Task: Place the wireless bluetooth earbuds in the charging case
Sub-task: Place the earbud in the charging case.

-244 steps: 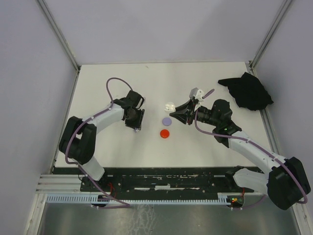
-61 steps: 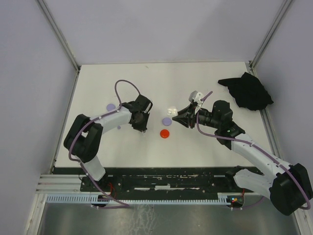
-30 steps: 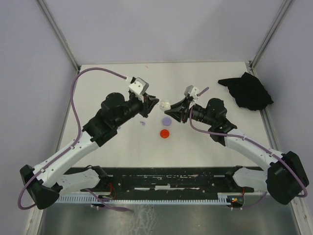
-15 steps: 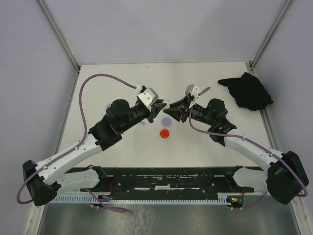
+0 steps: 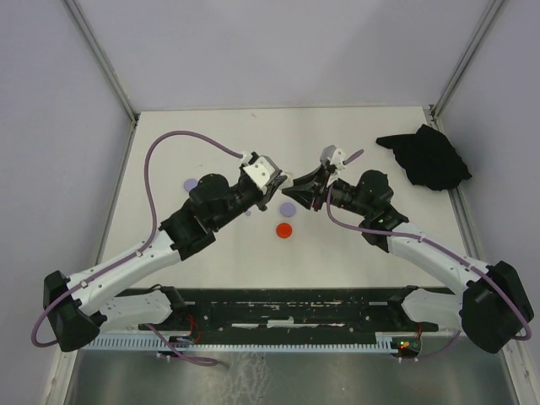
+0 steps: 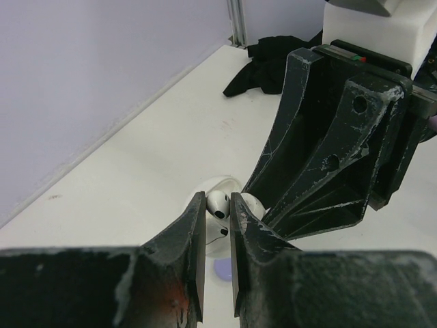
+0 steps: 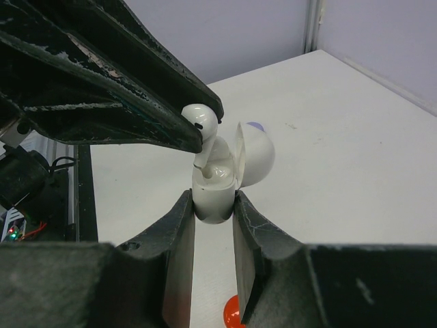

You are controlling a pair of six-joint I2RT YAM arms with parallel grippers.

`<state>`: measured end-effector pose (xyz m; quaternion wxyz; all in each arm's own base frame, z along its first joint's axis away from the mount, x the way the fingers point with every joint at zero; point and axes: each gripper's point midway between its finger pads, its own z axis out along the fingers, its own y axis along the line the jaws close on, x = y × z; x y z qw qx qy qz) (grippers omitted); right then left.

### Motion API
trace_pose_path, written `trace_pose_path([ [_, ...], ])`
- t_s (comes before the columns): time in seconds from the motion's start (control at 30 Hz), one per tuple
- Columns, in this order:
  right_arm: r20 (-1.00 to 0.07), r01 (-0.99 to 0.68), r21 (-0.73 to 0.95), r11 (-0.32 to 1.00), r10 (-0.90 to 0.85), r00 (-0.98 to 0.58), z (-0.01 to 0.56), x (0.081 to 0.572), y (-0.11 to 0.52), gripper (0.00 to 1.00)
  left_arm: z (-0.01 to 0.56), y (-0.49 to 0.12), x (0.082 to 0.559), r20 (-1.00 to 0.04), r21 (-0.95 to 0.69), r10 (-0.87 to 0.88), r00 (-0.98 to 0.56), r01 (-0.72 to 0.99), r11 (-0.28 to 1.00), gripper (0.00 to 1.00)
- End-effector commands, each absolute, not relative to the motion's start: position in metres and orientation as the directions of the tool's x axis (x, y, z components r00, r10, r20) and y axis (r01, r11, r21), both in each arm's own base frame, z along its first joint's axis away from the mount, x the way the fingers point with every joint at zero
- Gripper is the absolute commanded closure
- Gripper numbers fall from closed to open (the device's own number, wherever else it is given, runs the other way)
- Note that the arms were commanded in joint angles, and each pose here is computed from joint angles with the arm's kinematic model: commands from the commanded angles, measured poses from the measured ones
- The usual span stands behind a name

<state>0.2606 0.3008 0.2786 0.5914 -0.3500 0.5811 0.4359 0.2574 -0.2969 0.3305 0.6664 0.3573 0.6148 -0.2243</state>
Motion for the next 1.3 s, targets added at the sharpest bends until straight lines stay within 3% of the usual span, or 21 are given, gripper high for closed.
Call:
trace_pose_path([
  [0.0,-0.984,-0.925,0.033,0.378,0.177,0.037,0.319,0.259,0.299,0.98,0.344,-0.298,0.260,-0.969,0.244,0.127,0.214,0.719,0.650,0.80],
  [0.47,-0.983,-0.920,0.032,0.391,0.178,0.041,0.320,0.260,0.298,0.98,0.322,-0.301,0.252,-0.951,0.308,0.213,0.224,0.723,0.619,0.78],
  [0.93,-0.980,-0.897,0.040,0.439,0.192,0.050,0.319,0.267,0.293,0.98,0.324,-0.302,0.239,-0.964,0.263,0.199,0.177,0.759,0.596,0.55],
  [1.13,-0.981,-0.888,0.043,0.458,0.185,0.049,0.315,0.269,0.291,0.98,0.354,-0.296,0.235,-0.987,0.163,0.099,0.130,0.752,0.638,0.42],
  [1.27,-0.982,-0.879,0.047,0.474,0.182,0.046,0.311,0.271,0.288,0.98,0.366,-0.286,0.241,-0.995,0.104,0.074,0.072,0.711,0.696,0.40],
])
